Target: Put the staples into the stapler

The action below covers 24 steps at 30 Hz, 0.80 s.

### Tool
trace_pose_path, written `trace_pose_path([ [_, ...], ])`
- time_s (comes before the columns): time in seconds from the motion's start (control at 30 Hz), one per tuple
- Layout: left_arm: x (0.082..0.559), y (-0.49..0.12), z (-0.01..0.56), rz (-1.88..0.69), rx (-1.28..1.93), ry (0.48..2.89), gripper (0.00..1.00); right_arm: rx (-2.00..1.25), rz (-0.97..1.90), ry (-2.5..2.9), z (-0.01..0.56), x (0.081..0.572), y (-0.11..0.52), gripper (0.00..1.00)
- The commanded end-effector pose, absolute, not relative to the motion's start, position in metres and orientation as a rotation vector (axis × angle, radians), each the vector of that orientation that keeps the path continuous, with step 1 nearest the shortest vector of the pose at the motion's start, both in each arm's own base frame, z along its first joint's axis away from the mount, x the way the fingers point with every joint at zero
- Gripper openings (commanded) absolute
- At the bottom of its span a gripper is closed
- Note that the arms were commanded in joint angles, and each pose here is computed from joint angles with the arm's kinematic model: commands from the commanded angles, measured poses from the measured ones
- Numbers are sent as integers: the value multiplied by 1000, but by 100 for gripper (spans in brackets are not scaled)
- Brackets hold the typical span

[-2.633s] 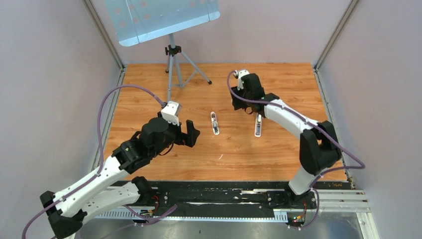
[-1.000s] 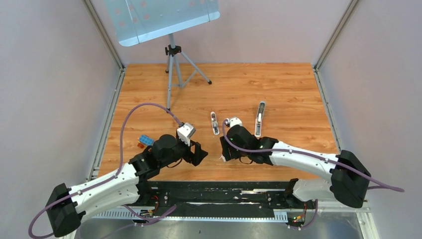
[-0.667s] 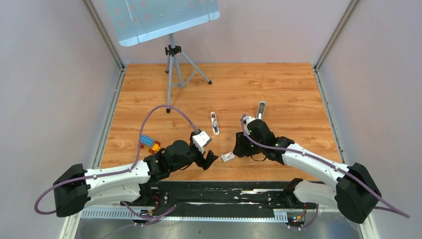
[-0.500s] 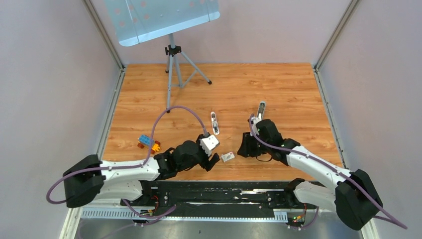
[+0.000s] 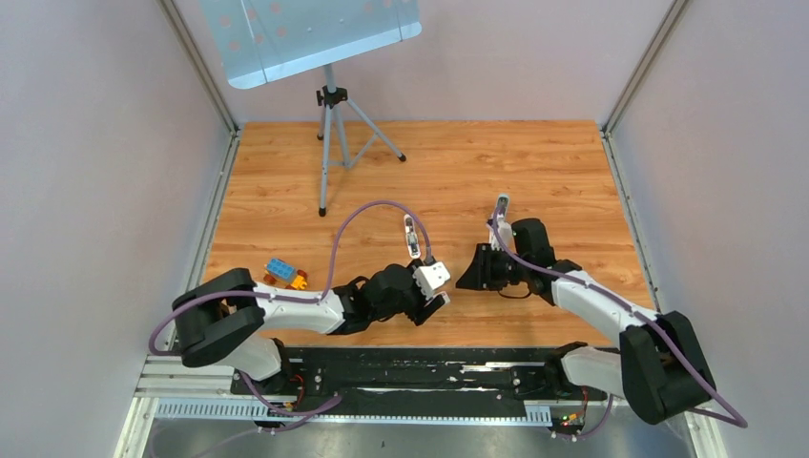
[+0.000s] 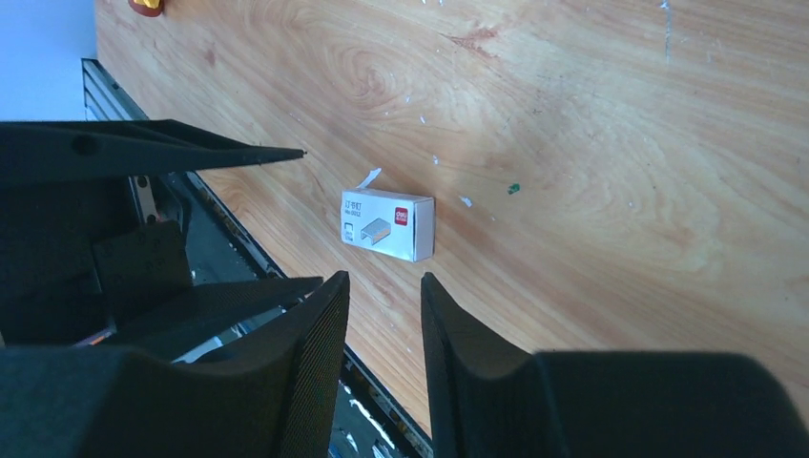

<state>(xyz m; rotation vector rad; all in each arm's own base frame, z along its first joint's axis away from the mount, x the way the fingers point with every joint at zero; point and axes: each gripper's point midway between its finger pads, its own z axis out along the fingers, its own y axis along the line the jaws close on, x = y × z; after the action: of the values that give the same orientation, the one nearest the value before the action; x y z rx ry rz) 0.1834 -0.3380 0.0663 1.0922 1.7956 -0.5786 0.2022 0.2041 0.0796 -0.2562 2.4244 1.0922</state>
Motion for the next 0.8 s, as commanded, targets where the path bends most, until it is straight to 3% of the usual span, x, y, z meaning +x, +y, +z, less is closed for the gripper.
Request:
trace_pose_path([
  [0.0,181,-359,71,-611,1146,1733,66,-269,1239,2413,77,201,209,38],
  [0.77,177,-367,28,-598,1228,1810,55,-269,1475,2495,40,198,227,35],
])
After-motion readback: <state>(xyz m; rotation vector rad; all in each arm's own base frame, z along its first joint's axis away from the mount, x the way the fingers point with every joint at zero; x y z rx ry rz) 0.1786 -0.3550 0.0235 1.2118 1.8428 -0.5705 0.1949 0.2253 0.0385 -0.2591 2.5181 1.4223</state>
